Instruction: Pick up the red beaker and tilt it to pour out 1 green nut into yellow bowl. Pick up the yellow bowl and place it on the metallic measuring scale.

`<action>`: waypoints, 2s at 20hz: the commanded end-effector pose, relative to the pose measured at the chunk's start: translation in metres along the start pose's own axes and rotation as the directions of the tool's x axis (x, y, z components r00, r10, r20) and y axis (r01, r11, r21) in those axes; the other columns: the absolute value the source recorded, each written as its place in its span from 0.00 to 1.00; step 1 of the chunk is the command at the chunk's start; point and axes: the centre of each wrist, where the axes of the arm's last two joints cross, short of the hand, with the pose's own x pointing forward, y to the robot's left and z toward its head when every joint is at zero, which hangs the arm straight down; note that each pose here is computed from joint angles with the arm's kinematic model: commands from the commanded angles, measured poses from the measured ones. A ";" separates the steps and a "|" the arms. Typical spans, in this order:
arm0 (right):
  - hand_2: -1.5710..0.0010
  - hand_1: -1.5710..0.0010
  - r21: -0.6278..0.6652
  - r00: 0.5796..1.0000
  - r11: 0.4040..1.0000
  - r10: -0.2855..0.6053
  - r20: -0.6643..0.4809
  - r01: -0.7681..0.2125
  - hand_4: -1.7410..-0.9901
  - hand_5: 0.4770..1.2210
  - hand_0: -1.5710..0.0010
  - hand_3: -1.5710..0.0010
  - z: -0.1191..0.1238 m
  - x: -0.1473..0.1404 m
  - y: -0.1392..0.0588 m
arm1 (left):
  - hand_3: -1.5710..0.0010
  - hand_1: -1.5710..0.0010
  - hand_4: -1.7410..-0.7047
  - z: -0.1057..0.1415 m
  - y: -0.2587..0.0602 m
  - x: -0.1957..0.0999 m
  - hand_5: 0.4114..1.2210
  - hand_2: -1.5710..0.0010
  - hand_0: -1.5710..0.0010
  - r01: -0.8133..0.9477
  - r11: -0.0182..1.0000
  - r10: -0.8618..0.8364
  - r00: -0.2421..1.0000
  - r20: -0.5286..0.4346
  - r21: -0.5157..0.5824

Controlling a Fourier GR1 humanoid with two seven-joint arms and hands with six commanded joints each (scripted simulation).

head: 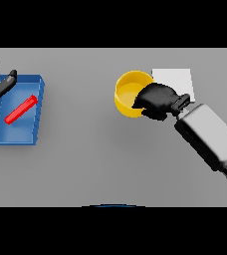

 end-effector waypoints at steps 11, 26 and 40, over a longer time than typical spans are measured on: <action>0.02 0.00 -0.080 0.981 0.997 -0.038 -0.188 0.024 0.00 1.00 0.00 0.27 0.005 -0.051 -0.003 | 1.00 1.00 0.97 0.002 -0.001 0.008 0.39 1.00 1.00 -0.001 1.000 0.001 1.000 -0.024 0.002; 0.10 0.00 -0.092 0.924 0.986 -0.165 -0.346 0.142 0.00 1.00 0.00 0.14 0.004 -0.121 0.033 | 1.00 1.00 0.98 0.004 0.001 0.003 0.37 1.00 1.00 0.005 1.000 -0.005 0.999 -0.039 0.001; 0.56 0.63 -0.042 0.892 0.966 -0.250 -0.376 0.254 0.27 0.61 0.76 0.61 -0.001 -0.129 0.042 | 1.00 1.00 0.98 0.002 -0.003 -0.002 0.38 1.00 1.00 -0.006 1.000 0.005 0.999 -0.043 -0.011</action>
